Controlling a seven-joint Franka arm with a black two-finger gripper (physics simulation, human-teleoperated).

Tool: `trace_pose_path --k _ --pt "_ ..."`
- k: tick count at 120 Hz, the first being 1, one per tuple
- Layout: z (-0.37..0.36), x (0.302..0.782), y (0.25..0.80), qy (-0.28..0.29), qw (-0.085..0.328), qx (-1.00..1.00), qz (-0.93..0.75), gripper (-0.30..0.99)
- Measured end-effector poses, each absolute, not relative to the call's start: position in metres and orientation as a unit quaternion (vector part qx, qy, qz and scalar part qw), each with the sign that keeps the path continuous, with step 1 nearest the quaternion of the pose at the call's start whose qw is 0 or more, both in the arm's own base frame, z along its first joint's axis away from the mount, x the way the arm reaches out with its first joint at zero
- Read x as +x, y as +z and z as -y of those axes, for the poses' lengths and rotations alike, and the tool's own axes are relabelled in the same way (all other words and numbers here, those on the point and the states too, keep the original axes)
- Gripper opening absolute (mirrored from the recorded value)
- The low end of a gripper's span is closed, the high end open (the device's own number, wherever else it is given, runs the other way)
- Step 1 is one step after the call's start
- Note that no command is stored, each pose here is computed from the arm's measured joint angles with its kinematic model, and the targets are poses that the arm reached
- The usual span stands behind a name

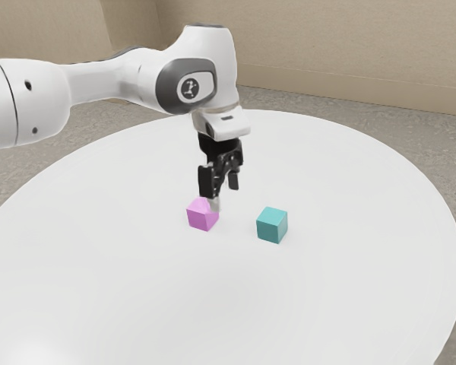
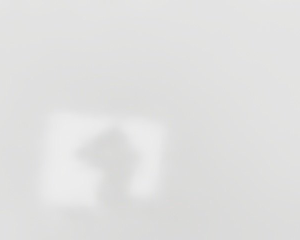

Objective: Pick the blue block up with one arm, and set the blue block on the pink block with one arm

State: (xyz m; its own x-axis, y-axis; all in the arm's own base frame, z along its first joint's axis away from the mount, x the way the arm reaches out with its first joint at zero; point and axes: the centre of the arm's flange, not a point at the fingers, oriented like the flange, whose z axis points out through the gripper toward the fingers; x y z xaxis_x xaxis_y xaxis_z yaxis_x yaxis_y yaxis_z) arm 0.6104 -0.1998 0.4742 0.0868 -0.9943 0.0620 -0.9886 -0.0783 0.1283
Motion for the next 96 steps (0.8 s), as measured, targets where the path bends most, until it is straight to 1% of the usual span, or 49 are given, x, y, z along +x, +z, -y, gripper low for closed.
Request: trace_pose_path --k 21,52,76,96 --pt "0.219 0.643 0.441 0.004 0.067 0.709 0.702 0.69" --pt "0.211 0.677 0.389 0.009 0.071 0.708 0.702 0.69" --pt "0.190 0.702 0.363 0.010 0.066 0.715 0.696 0.69" --pt "0.176 0.715 0.353 0.012 0.058 0.720 0.692 0.69"
